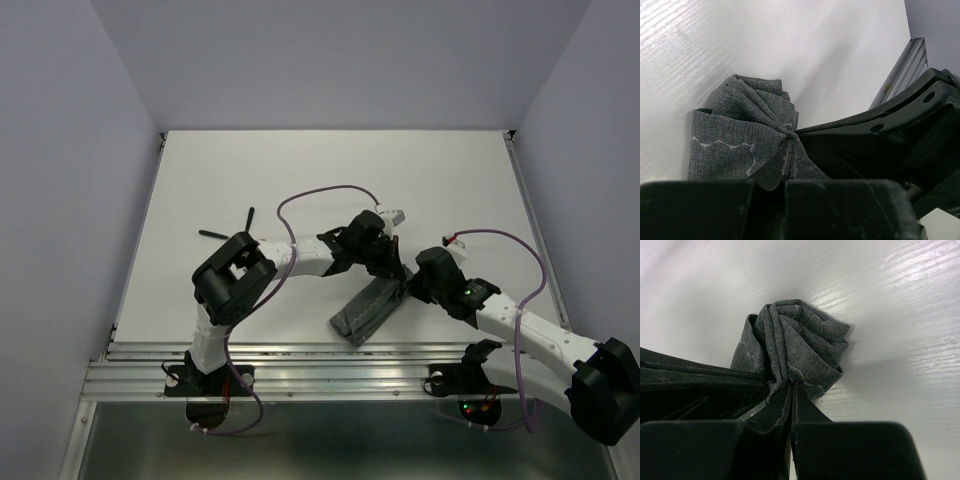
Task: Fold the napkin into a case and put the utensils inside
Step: Stuff the top corner of the smaller-rectangle-folded napkin into the folded napkin.
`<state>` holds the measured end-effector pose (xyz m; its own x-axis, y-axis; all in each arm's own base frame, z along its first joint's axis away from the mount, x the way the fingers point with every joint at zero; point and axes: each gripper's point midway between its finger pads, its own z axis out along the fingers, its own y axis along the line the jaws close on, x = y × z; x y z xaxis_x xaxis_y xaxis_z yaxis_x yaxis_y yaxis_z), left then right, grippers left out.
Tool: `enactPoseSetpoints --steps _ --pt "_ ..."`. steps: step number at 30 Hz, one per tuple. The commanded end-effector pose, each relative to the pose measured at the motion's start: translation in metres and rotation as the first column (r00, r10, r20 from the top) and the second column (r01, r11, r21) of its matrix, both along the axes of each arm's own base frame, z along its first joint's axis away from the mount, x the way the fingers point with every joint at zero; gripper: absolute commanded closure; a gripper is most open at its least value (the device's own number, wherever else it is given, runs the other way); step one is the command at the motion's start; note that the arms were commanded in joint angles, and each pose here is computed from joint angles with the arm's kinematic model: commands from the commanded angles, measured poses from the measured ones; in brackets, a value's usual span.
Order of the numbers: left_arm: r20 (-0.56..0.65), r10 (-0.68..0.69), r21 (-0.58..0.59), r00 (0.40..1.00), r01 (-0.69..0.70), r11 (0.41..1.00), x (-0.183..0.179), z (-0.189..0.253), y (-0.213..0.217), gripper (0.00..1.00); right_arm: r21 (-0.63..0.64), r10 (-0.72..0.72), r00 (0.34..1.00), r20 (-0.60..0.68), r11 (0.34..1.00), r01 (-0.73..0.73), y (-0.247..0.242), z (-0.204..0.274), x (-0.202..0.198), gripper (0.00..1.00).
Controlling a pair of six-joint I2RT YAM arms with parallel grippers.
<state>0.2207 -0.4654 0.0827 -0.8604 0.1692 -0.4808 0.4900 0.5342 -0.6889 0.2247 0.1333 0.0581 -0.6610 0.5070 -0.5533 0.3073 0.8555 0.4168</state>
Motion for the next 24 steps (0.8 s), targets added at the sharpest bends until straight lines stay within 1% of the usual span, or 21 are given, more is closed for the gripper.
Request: enactPoseSetpoints --steps 1,15,24 --pt "0.003 -0.033 -0.019 0.999 0.033 0.999 -0.004 -0.001 -0.006 1.0 0.018 0.0 0.998 0.057 1.0 -0.001 0.007 0.018 0.011 0.99" --pt "-0.039 -0.049 0.0 0.998 0.049 0.999 -0.014 -0.02 -0.01 1.0 0.028 0.004 0.998 0.069 1.0 -0.006 0.01 0.024 0.014 0.99" --pt "-0.049 -0.06 -0.037 0.997 0.058 0.998 -0.02 -0.012 -0.02 1.0 0.028 0.024 0.998 0.057 0.999 -0.025 0.013 0.023 0.014 0.99"
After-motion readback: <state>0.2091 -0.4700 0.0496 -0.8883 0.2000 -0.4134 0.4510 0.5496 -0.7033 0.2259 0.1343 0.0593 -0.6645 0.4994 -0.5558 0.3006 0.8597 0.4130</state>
